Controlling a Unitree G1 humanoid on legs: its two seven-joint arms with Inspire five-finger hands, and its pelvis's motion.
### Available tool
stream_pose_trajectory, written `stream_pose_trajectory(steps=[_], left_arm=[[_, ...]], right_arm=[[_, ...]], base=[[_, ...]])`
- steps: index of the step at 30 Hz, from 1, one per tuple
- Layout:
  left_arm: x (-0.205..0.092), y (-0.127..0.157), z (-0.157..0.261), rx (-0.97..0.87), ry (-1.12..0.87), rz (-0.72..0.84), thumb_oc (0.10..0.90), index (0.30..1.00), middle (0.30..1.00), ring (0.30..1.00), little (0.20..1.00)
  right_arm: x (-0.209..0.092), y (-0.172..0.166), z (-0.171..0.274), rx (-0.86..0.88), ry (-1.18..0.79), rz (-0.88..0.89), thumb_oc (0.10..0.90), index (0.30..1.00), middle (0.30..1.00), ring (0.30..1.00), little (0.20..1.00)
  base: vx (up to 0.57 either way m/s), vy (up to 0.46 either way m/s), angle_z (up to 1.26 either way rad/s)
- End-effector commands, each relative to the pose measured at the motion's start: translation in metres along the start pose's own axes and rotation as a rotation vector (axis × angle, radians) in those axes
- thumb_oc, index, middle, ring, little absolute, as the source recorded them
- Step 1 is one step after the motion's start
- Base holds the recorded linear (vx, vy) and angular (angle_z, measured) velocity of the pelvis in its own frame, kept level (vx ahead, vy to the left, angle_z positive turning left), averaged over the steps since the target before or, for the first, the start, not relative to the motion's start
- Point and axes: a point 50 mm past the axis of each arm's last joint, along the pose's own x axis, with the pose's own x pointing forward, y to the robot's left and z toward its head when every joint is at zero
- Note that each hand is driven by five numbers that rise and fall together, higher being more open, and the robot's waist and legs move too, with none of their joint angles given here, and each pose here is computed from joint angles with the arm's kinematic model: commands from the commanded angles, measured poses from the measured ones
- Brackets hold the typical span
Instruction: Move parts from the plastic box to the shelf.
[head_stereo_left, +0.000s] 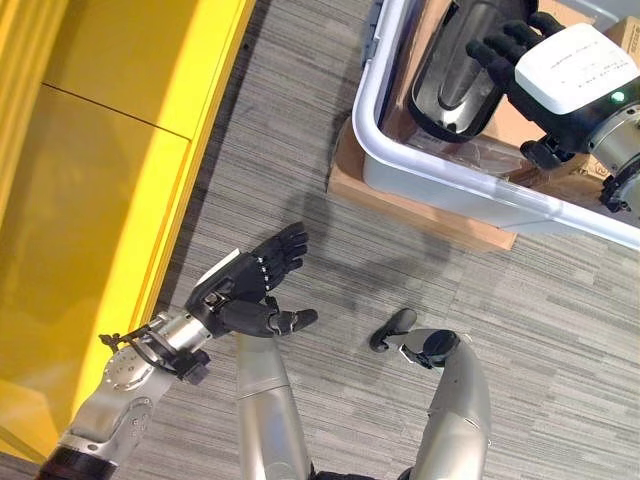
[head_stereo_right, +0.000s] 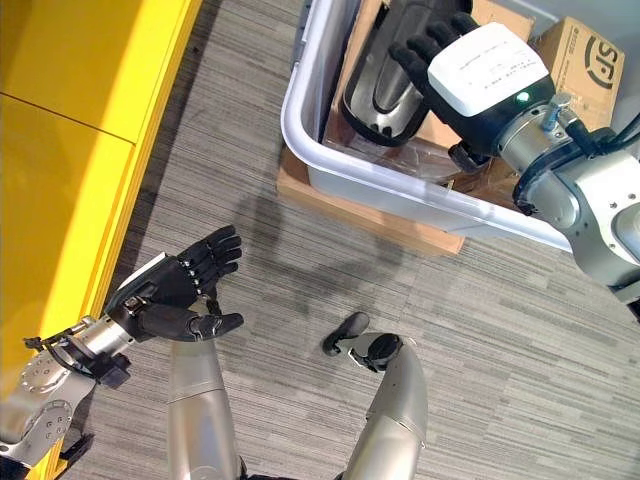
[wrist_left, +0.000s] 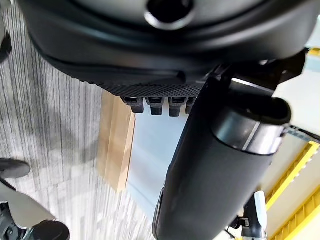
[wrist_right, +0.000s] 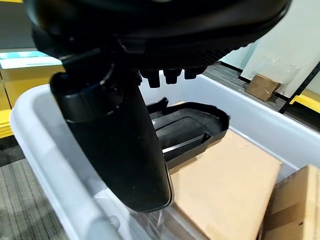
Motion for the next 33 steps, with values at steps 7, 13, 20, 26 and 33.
stream_pose_trajectory(steps=[7, 13, 20, 26, 33], left_arm=[[-0.002, -0.008, 0.022, -0.011, -0.165, -0.047, 0.9, 1.0, 1.0, 1.0, 1.0], [-0.004, -0.009, 0.019, -0.022, -0.169, -0.047, 0.9, 1.0, 1.0, 1.0, 1.0], [-0.003, -0.011, 0.018, -0.015, -0.175, -0.051, 0.9, 1.0, 1.0, 1.0, 1.0], [-0.002, -0.012, 0.018, -0.018, -0.161, -0.06, 0.9, 1.0, 1.0, 1.0, 1.0], [0.0, -0.015, 0.018, -0.017, -0.167, -0.068, 0.9, 1.0, 1.0, 1.0, 1.0]], right_arm=[[0.005, -0.046, -0.032, 0.088, 0.148, -0.188, 0.9, 1.0, 1.0, 1.0, 1.0], [0.005, -0.043, -0.035, 0.107, 0.152, -0.17, 0.9, 1.0, 1.0, 1.0, 1.0], [0.005, -0.041, -0.034, 0.114, 0.142, -0.142, 0.9, 1.0, 1.0, 1.0, 1.0], [0.006, -0.037, -0.031, 0.115, 0.121, -0.129, 0.9, 1.0, 1.0, 1.0, 1.0], [0.011, -0.044, -0.025, 0.104, 0.095, -0.14, 0.9, 1.0, 1.0, 1.0, 1.0]], base=[[-0.01, 0.06, 0.0], [-0.01, 0.018, -0.02], [0.0, 0.0, 0.0], [0.01, 0.017, -0.01], [-0.02, 0.055, -0.02]])
